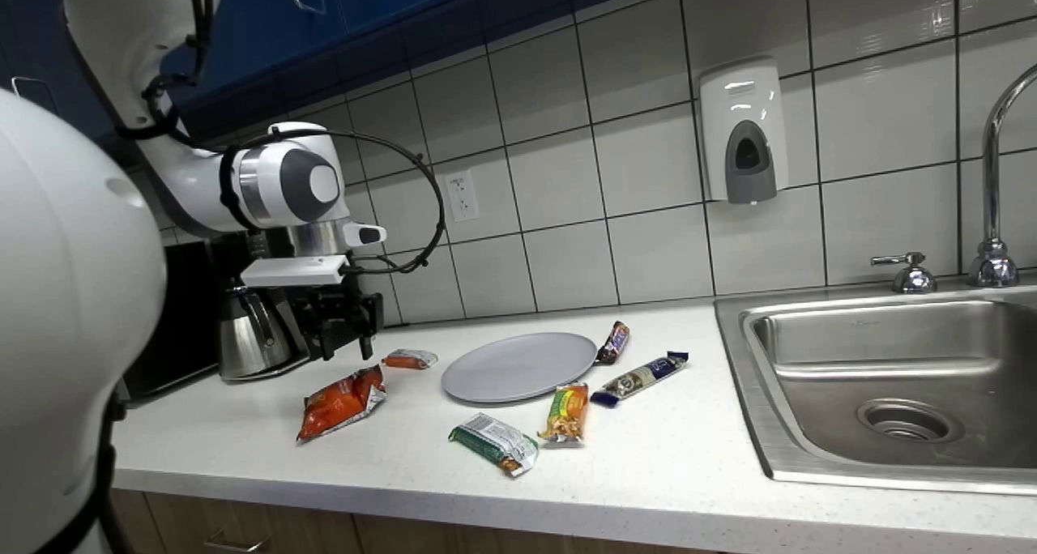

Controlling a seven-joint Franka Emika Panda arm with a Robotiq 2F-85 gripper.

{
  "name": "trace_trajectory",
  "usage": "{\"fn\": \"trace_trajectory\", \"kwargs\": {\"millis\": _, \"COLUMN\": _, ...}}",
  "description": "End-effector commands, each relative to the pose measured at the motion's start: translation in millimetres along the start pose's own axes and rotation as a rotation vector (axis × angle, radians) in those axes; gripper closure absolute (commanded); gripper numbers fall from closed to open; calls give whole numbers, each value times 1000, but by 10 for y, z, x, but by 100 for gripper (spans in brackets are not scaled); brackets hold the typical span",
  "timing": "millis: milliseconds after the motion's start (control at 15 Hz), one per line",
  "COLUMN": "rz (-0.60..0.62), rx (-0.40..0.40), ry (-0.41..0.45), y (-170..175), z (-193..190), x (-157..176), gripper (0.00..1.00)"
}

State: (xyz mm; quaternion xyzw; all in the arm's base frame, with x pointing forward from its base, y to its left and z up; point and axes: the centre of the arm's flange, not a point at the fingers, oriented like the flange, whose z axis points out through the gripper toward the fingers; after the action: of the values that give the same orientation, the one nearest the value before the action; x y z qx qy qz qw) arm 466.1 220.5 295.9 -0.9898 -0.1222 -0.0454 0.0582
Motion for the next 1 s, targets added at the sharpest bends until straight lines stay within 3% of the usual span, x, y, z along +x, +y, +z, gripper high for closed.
{"fn": "trace_trajectory", "kwargs": {"millis": 0, "rz": -23, "rx": -27, "ry": -45, "y": -44, "z": -254, "x": 71, "gripper": 2}}
{"fn": "trace_trajectory", "kwargs": {"millis": 467, "rz": -66, "rx": -124, "ry": -138, "y": -94, "z": -479, "x": 19, "gripper": 0}}
{"fn": "trace_trajectory", "kwargs": {"millis": 533, "rz": -69, "rx": -91, "ry": -118, "y": -33, "z": -303, "x": 32, "gripper": 0}}
{"fn": "trace_trajectory", "kwargs": {"millis": 933, "rz": -73, "rx": -102, "ry": -130, "y": -37, "z": -368, "x": 17, "gripper": 0}}
